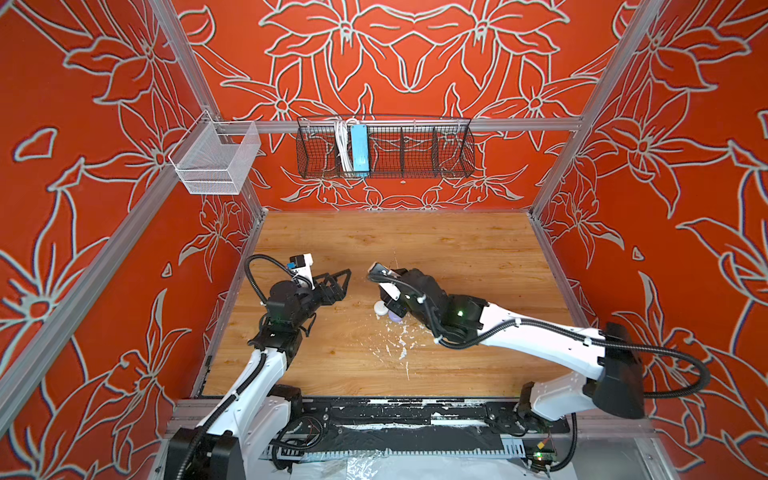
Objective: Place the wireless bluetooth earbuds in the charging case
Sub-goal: 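Lift the case with the right gripper while the left gripper moves in, then close the left gripper on the charging case held by the right gripper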
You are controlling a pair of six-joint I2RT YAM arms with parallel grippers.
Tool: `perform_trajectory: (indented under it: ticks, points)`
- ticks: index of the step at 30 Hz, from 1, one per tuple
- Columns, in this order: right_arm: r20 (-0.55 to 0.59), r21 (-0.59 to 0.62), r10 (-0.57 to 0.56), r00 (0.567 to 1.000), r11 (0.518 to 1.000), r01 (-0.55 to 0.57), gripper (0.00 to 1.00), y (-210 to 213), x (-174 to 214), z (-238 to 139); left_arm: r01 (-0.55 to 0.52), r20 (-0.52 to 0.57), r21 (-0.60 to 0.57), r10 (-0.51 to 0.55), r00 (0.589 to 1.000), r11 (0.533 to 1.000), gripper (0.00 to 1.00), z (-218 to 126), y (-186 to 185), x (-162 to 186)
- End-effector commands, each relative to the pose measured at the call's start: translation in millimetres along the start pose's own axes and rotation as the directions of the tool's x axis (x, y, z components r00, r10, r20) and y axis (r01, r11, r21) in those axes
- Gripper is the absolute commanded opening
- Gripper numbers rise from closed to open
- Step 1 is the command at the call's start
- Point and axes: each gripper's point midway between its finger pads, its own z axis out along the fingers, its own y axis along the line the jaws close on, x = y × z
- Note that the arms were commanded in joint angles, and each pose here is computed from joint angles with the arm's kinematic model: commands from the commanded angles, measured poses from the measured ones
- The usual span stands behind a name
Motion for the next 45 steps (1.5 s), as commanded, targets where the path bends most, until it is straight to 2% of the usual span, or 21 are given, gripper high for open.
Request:
perform_trajectory:
  ticks: [1, 5, 10, 16, 20, 22, 24, 26, 29, 32, 34, 37, 41, 45]
  points:
    - [0.108, 0.128, -0.073, 0.991, 0.990, 0.059, 0.06, -26.0, -21.2, -12.0, -0.101, -0.007, 0.111, 0.102, 0.995, 0.989, 0.97, 6.8, -30.3, -6.2]
    - [0.121, 0.071, -0.131, 0.984, 0.990, 0.123, 0.04, -15.6, -12.2, -18.5, -0.114, -0.044, 0.185, 0.124, 0.991, 0.976, 0.97, 11.1, -46.6, 1.0]
    - [0.172, 0.094, -0.159, 0.972, 0.985, 0.144, 0.04, -12.7, 3.7, -23.8, -0.129, -0.063, 0.259, 0.150, 0.987, 0.957, 0.98, 10.3, -65.7, 2.5]
    - [0.194, 0.145, -0.142, 0.971, 0.983, 0.115, 0.04, -23.3, 3.9, -31.1, -0.154, -0.069, 0.327, 0.186, 0.980, 0.932, 1.00, 8.6, -84.9, 8.3]
    - [0.162, 0.073, -0.108, 0.981, 0.993, 0.098, 0.04, -21.3, 6.1, -42.7, -0.153, -0.087, 0.354, 0.195, 0.977, 0.923, 0.95, 8.3, -93.4, 12.5]
    - [0.182, 0.051, -0.085, 0.980, 0.996, 0.077, 0.04, -18.8, 9.3, -49.4, -0.114, -0.100, 0.293, 0.149, 0.984, 0.949, 0.94, 11.5, -85.4, 14.5]
    - [0.209, 0.066, -0.075, 0.975, 0.996, 0.063, 0.04, -21.8, 12.4, -55.2, 0.048, -0.107, 0.165, -0.031, 0.994, 0.985, 0.93, 16.8, -62.2, 16.3]
    - [0.225, 0.055, -0.075, 0.972, 0.996, 0.064, 0.04, -21.1, 13.8, -60.1, 0.133, -0.113, 0.114, -0.120, 0.986, 0.985, 0.92, 17.5, -53.4, 18.2]
    - [0.250, 0.021, -0.077, 0.965, 0.997, 0.074, 0.04, -12.4, 17.5, -60.4, 0.091, -0.161, 0.155, -0.066, 0.985, 0.984, 0.87, 12.4, -62.4, 27.5]
    - [0.247, 0.002, -0.090, 0.965, 0.996, 0.093, 0.03, -4.1, 25.4, -55.7, 0.013, -0.158, 0.243, 0.027, 0.987, 0.970, 0.87, 2.4, -69.5, 47.4]
    - [0.246, 0.001, -0.100, 0.964, 0.995, 0.103, 0.03, -1.8, 26.2, -52.8, -0.009, -0.143, 0.271, 0.050, 0.988, 0.963, 0.87, -5.2, -76.3, 46.8]
    - [0.240, -0.019, -0.112, 0.964, 0.993, 0.120, 0.03, 3.8, 23.5, -49.0, -0.093, -0.111, 0.366, 0.142, 0.984, 0.926, 0.85, -17.7, -100.7, 45.7]
    - [0.236, -0.013, -0.113, 0.965, 0.993, 0.119, 0.03, 4.1, 22.2, -48.7, -0.173, -0.090, 0.491, 0.248, 0.965, 0.854, 0.76, -32.3, -134.1, 50.3]
    - [0.244, -0.012, -0.107, 0.964, 0.994, 0.113, 0.03, 3.1, 18.7, -51.8, -0.192, -0.093, 0.499, 0.273, 0.958, 0.845, 0.75, -30.8, -136.6, 58.5]
